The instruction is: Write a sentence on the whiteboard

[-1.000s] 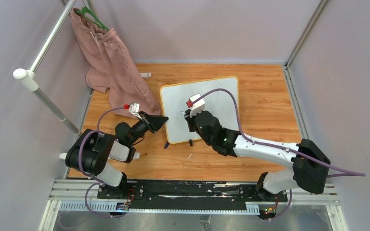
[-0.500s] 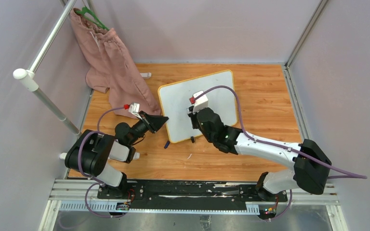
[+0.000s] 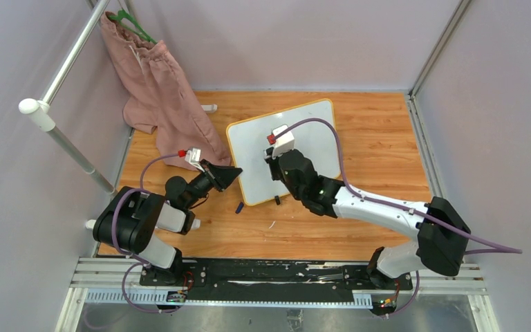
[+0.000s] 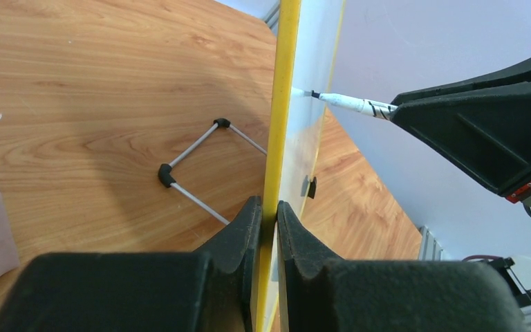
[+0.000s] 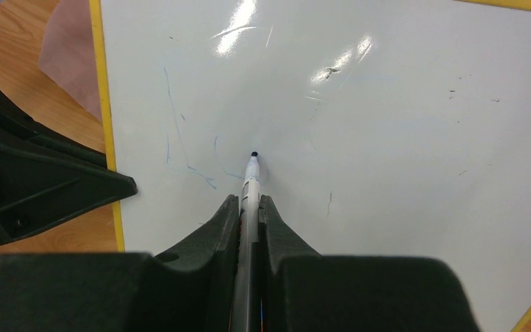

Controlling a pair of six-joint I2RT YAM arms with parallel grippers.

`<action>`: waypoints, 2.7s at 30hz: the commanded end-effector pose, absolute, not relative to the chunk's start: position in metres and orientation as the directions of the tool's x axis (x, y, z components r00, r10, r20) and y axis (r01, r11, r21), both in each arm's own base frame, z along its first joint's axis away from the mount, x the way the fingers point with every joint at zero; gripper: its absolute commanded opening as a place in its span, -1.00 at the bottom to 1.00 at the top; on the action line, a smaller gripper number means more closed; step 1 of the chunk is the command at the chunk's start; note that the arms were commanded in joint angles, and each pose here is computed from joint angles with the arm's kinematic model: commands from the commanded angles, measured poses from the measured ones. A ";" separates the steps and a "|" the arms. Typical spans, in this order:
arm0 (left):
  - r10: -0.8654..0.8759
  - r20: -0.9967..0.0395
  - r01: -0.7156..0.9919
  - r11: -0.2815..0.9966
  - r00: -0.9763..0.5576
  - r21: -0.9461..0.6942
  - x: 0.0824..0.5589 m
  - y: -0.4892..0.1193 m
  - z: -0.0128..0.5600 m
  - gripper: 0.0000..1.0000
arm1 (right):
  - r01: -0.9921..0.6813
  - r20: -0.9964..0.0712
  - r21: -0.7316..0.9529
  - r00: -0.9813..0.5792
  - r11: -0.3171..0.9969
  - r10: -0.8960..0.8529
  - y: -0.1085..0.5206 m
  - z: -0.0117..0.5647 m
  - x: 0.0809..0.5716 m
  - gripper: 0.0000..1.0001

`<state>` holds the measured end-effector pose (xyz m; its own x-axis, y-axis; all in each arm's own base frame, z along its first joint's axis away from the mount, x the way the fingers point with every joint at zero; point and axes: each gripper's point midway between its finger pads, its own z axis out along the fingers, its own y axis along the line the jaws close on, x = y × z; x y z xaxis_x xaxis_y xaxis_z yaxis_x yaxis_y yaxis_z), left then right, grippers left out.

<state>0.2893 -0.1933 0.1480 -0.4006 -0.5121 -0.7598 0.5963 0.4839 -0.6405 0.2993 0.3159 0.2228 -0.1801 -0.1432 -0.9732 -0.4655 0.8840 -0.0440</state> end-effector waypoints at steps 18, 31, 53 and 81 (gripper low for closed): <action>-0.505 -0.790 0.660 0.466 -0.348 -0.589 0.284 -0.198 0.163 -1.00 | -0.559 -0.979 -0.016 -0.158 0.829 -0.126 0.351 0.231 0.290 -1.00; -0.510 -0.790 0.660 0.469 -0.340 -0.587 0.283 -0.197 0.165 -1.00 | -0.457 -0.992 -0.028 -0.099 0.889 -0.082 0.281 0.261 0.290 -1.00; -0.508 -0.791 0.664 0.466 -0.340 -0.585 0.283 -0.198 0.166 -1.00 | -0.489 -0.992 0.005 -0.110 0.872 -0.057 0.300 0.254 0.308 -1.00; -0.509 -0.794 0.670 0.465 -0.333 -0.579 0.282 -0.197 0.169 -1.00 | -0.437 -0.983 0.010 -0.172 0.900 -0.072 0.290 0.226 0.318 -1.00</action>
